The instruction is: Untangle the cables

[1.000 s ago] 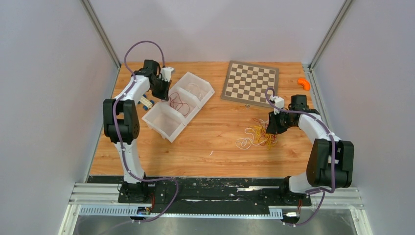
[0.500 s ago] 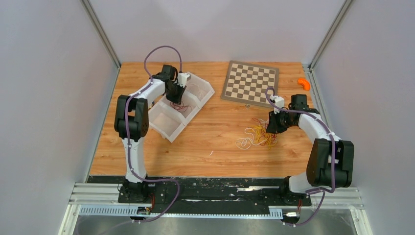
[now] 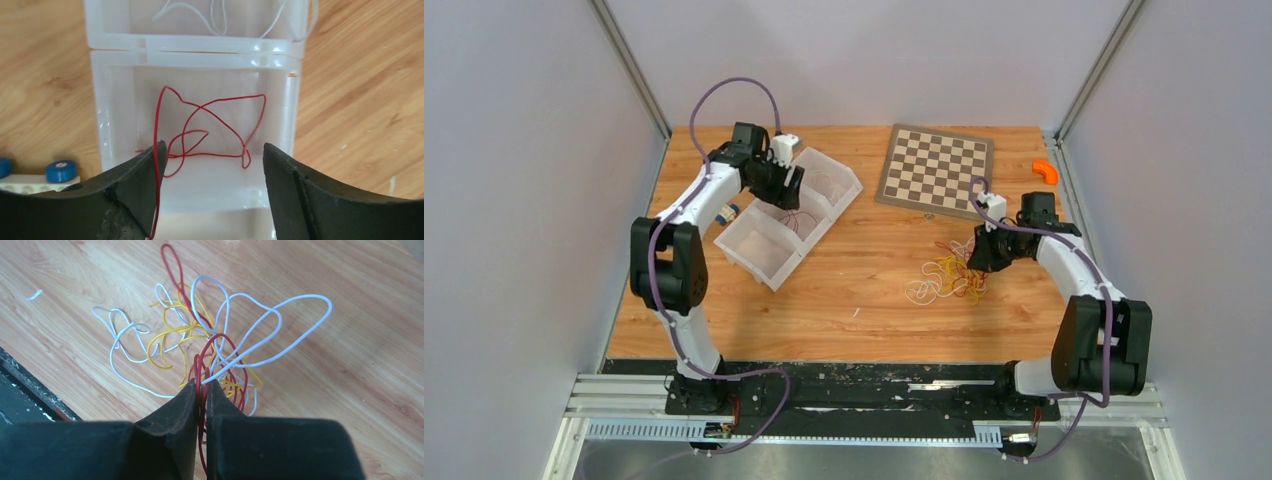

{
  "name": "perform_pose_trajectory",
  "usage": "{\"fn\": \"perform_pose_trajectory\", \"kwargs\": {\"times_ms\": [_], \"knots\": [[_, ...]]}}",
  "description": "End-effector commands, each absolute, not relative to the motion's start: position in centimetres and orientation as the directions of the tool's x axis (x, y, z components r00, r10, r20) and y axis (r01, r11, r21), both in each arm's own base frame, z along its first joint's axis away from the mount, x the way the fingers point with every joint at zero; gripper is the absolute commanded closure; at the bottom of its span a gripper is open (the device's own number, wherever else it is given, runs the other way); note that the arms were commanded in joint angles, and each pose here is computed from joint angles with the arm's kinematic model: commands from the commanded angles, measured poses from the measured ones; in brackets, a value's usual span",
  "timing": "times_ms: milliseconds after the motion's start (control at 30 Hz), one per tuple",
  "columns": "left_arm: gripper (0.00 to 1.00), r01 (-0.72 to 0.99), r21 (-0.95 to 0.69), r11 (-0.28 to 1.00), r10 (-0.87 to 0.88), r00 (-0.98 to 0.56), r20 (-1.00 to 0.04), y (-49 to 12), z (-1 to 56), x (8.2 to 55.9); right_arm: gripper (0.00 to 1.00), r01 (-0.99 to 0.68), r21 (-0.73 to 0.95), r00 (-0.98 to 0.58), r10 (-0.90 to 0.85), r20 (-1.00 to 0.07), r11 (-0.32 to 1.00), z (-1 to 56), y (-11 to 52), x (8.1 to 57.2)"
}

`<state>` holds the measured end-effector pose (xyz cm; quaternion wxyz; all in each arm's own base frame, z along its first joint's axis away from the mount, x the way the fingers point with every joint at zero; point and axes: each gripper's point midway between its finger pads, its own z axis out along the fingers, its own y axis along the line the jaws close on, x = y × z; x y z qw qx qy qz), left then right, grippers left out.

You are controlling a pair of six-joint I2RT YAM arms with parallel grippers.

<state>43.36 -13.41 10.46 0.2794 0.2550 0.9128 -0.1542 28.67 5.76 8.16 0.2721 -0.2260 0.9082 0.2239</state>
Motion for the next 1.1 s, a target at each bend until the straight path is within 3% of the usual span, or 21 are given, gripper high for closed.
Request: {"fn": "perform_pose_trajectory", "kwargs": {"times_ms": [0,100,300,367,467,667,867,967,1067], "knots": [[0.17,0.582,-0.113,0.806,0.337,-0.606,-0.721,-14.0,18.2,43.1,0.92,-0.599,0.255,-0.660,-0.288,-0.693,0.759,11.8,6.7,29.8],[0.01,0.585,-0.126,0.801,0.313,-0.589,-0.745,-14.0,20.0,42.9,0.99,-0.611,0.264,-0.646,-0.277,-0.711,0.746,12.5,7.1,29.8],[0.00,0.578,-0.128,0.806,0.288,-0.571,-0.769,-13.5,21.2,43.1,1.00,-0.632,0.283,-0.629,-0.264,-0.731,0.722,13.7,8.1,29.7],[0.06,0.594,-0.153,0.790,0.282,-0.573,-0.770,-13.6,21.2,42.9,1.00,-0.638,0.295,-0.626,-0.255,-0.737,0.711,14.3,8.5,29.7],[0.16,0.705,-0.174,0.688,0.315,-0.506,-0.803,-16.0,22.4,40.8,1.00,-0.664,0.319,-0.606,-0.236,-0.759,0.677,15.8,9.7,29.5],[0.21,0.867,-0.151,0.475,0.332,-0.336,-0.881,-20.5,23.4,36.6,1.00,-0.767,0.333,-0.519,-0.225,-0.824,0.549,20.7,14.0,28.9],[0.13,0.983,-0.044,0.181,0.264,-0.091,-0.960,-27.6,25.1,30.9,1.00,-0.848,0.320,-0.435,-0.208,-0.876,0.423,25.4,17.4,27.7],[0.10,0.995,0.006,0.103,0.222,-0.017,-0.975,-30.4,25.1,29.7,1.00,-0.868,0.306,-0.408,-0.208,-0.889,0.391,26.7,18.3,27.1],[0.13,0.998,0.023,0.060,0.216,0.010,-0.976,-32.8,25.0,28.5,1.00,-0.881,0.284,-0.382,-0.216,-0.898,0.379,27.3,18.7,26.6]]}}
